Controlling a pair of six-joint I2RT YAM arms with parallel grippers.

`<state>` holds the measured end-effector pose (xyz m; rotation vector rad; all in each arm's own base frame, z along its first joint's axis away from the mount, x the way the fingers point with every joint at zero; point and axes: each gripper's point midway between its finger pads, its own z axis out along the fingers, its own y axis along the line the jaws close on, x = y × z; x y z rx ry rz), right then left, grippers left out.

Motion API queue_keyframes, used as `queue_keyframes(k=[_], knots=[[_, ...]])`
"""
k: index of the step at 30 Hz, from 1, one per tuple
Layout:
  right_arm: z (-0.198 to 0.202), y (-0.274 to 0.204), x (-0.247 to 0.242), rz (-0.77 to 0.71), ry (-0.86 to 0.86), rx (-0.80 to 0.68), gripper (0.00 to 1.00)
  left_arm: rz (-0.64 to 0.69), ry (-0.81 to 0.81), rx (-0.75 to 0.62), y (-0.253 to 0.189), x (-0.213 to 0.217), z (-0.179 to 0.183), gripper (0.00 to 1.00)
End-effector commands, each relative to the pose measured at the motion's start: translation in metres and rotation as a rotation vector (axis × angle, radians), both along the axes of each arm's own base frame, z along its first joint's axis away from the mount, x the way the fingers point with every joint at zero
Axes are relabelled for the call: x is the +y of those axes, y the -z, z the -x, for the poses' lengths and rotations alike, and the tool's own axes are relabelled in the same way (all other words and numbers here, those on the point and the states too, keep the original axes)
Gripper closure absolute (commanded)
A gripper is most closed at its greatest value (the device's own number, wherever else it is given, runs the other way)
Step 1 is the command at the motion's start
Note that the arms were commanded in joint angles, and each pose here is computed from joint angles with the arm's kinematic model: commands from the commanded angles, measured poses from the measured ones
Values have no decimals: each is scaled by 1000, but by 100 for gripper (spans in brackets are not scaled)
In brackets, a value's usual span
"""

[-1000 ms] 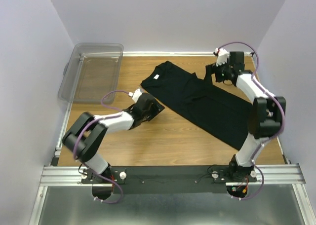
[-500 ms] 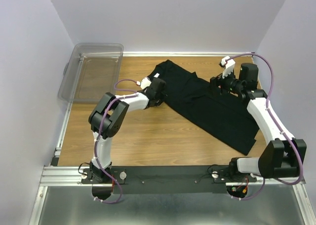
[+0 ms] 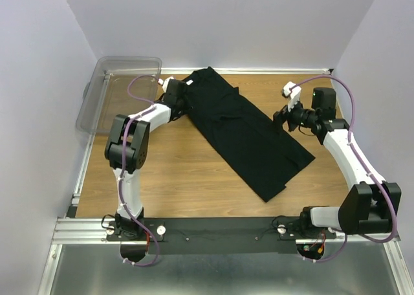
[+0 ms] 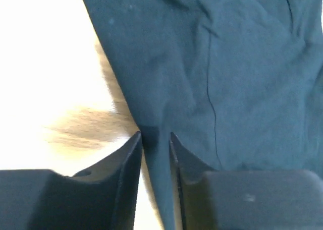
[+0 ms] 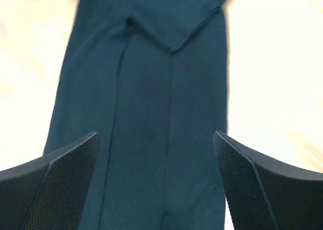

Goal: Fold and stack the t-shirts

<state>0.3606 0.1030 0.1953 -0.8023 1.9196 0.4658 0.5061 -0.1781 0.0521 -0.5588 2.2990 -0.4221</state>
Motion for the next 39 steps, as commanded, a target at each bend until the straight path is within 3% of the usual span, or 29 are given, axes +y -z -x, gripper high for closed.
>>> queue_keyframes(k=[1,2,3,6,9,12,13,14,17,21,24,28,33,39], knots=[[40,36,9,104,-286,26,0,-26,246,-204,-71,-20,15,35],[40,44,6,135,-296,30,0,-32,266,-237,-83,-19,21,32],[36,60,-3,196,-286,49,0,-33,278,-327,-114,-17,27,23],[21,84,-18,261,-229,128,0,-64,348,-443,-152,-16,48,22],[15,108,-23,270,-207,224,2,-73,430,-630,-205,-19,97,22],[44,112,-5,199,-329,246,2,-12,545,-684,-203,-37,139,21],[53,111,5,191,-394,238,4,91,559,-703,-209,-48,156,23],[71,118,14,179,-429,280,7,145,596,-609,-172,-54,175,25],[110,133,53,350,-563,260,11,244,581,-479,-124,-70,220,30],[139,129,95,432,-559,156,13,276,489,-546,-131,-56,261,30],[154,130,118,491,-587,111,14,276,382,-599,-148,-31,268,30],[145,157,117,703,-429,62,17,264,242,-734,-197,13,280,22],[136,177,113,788,-336,66,33,180,157,-743,-209,42,283,17],[137,186,104,836,-291,65,57,208,182,-751,-214,37,285,17]])
